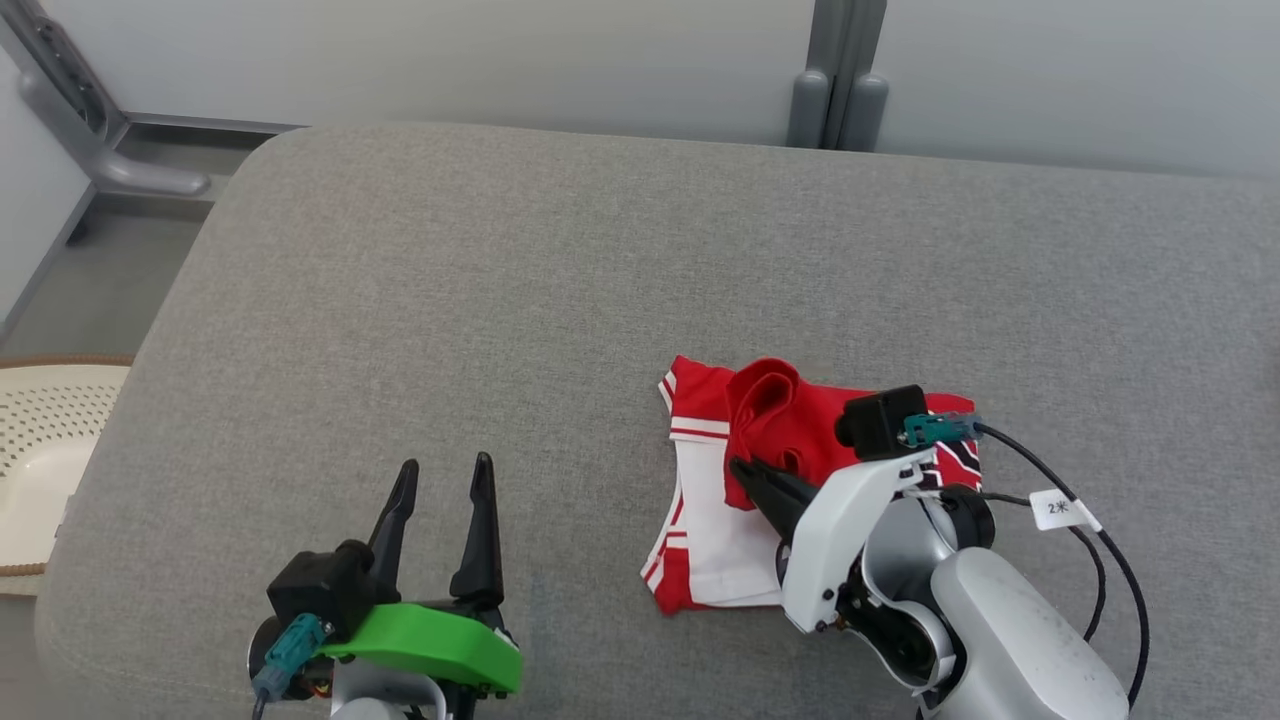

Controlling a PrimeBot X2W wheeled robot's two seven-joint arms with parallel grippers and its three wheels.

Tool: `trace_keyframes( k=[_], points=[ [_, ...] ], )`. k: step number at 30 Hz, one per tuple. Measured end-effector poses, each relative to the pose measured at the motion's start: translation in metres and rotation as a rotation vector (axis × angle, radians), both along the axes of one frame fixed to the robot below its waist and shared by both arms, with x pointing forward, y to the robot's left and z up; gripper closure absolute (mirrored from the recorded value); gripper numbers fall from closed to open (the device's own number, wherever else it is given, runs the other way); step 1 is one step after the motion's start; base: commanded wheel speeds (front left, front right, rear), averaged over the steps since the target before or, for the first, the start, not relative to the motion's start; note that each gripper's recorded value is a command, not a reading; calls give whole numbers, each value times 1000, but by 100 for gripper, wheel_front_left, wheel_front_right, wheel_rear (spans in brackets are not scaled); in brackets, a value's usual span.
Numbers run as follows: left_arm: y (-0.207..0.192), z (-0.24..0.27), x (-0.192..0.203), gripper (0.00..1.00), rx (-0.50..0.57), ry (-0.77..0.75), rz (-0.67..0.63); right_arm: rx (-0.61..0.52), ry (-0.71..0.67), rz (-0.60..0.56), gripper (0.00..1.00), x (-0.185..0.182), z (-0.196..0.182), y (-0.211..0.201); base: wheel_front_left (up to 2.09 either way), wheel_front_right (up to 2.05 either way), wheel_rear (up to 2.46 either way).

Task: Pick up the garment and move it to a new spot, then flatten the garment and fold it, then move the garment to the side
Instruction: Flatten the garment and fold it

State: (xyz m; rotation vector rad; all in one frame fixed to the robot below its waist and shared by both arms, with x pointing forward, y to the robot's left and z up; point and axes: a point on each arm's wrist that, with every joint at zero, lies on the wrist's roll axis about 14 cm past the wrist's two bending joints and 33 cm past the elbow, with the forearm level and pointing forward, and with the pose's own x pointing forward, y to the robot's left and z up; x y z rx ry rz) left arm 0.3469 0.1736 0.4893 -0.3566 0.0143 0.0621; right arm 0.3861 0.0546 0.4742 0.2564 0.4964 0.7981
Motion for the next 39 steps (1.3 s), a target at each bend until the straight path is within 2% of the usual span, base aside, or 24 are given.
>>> trace_keyframes(
  k=[5, 6, 7, 8, 14, 19, 21, 28, 32, 36, 39],
  points=[
    [4, -3, -1, 0, -8, 7, 19, -21, 50, 22, 100, -1, -18, 10, 0, 0, 0],
    [5, -3, -1, 0, -7, 8, 21, -23, 55, 23, 82, 0, -20, 11, 0, 0, 0],
    [5, -3, -1, 0, -5, 8, 21, -24, 60, 26, 73, 0, -21, 12, 0, 0, 0],
    [6, -4, -1, 0, -6, 10, 24, -19, 64, 26, 0, 0, -22, 14, 0, 0, 0],
    [0, -5, 1, 0, -10, 11, 10, 45, 42, 27, 0, 2, -11, 25, 0, 0, 0],
    [-8, -6, 2, 0, -8, 11, -19, 121, -28, -28, 0, 15, 11, 20, 0, 0, 0],
    [-14, -6, 3, 0, -3, 9, -41, 128, -96, -73, 0, 28, 21, 8, 0, 0, 0],
    [-32, 1, 11, 0, 10, -15, -101, 58, -324, -272, 0, 66, 44, -65, 0, 0, 0],
    [-40, 2, 14, 0, 13, -20, -127, 25, -366, -354, 0, 67, 45, -96, 0, 0, 0],
    [-47, 3, 15, 0, 14, -23, -149, 0, -399, -389, 0, 62, 49, -112, 0, 0, 0],
    [-51, 4, 16, 0, 14, -27, -162, -44, -377, -357, 0, 50, 36, -108, 0, 0, 0]
  ],
)
